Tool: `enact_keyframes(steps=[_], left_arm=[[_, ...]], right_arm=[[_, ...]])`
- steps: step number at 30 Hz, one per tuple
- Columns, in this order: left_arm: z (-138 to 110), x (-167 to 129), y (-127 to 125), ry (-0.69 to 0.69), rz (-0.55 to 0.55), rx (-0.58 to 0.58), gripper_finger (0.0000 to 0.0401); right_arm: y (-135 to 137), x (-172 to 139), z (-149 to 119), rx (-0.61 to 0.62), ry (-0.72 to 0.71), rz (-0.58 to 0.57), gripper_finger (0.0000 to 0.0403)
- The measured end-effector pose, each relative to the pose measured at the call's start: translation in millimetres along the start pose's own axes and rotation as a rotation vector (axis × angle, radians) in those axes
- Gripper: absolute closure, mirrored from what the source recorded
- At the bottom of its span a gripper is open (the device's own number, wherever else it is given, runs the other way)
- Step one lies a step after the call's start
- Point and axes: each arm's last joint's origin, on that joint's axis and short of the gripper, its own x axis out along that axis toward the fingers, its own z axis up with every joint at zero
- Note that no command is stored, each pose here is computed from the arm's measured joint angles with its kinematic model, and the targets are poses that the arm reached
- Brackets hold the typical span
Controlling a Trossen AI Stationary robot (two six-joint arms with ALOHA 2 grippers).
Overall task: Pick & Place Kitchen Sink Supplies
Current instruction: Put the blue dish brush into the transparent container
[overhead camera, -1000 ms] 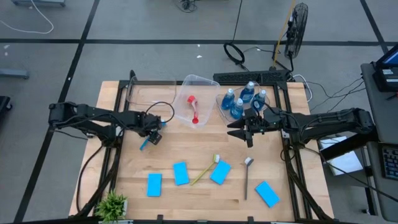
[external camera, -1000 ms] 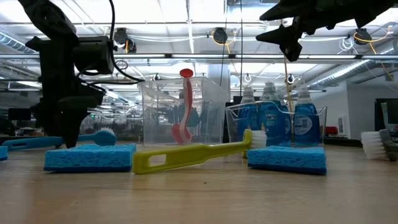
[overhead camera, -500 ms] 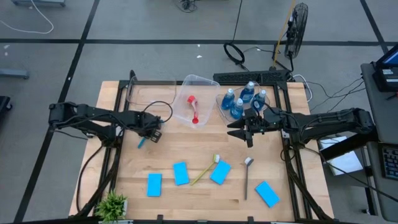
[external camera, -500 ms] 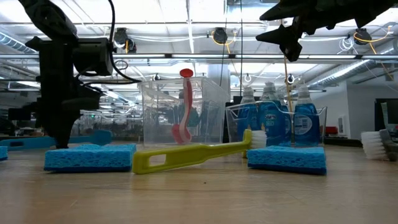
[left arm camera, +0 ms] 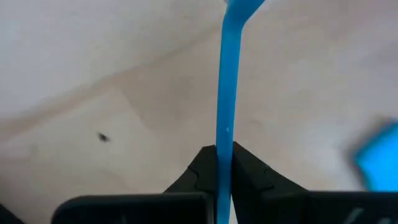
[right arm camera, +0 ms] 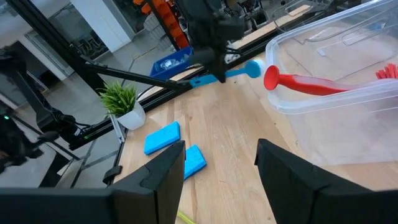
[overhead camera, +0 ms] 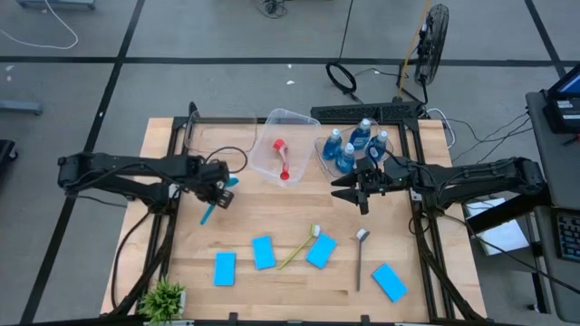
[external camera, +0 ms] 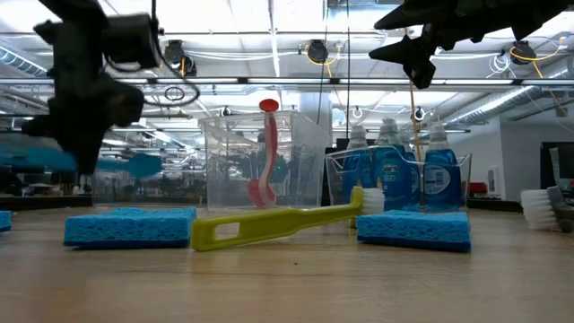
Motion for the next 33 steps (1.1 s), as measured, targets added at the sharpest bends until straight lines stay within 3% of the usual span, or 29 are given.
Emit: enact_keyframes(steps=[3,9,15,22,27,33], left_arm=[[-2,-22,-7,-0.010,-0.097,0.033,0.0383],[-8,-66,-24,-0.108,-0.403,0.268,0.0383],[-12,-101,-46,-0.333,-0.776,0.496,0.0383],[-15,-131,-67,-0.563,-1.065,0.654,0.0383],[-12,-147,-72,-0.727,-1.169,0.566,0.0383],[-4,-156,-71,-0.909,-1.170,0.244,0.0383]], right_arm=[[0,0,0,-0.001,0.000,0.000,0.0218],[0,0,0,-0.019,0.000,0.000,0.0218],[0,0,0,-0.027,0.000,0.000,0.0218],[0,0,0,-0.038,-0.001,0.000,0.0218],[0,0,0,-0.044,0.000,0.000,0.0218],[0,0,0,-0.045,-0.001,0.000,0.0218]])
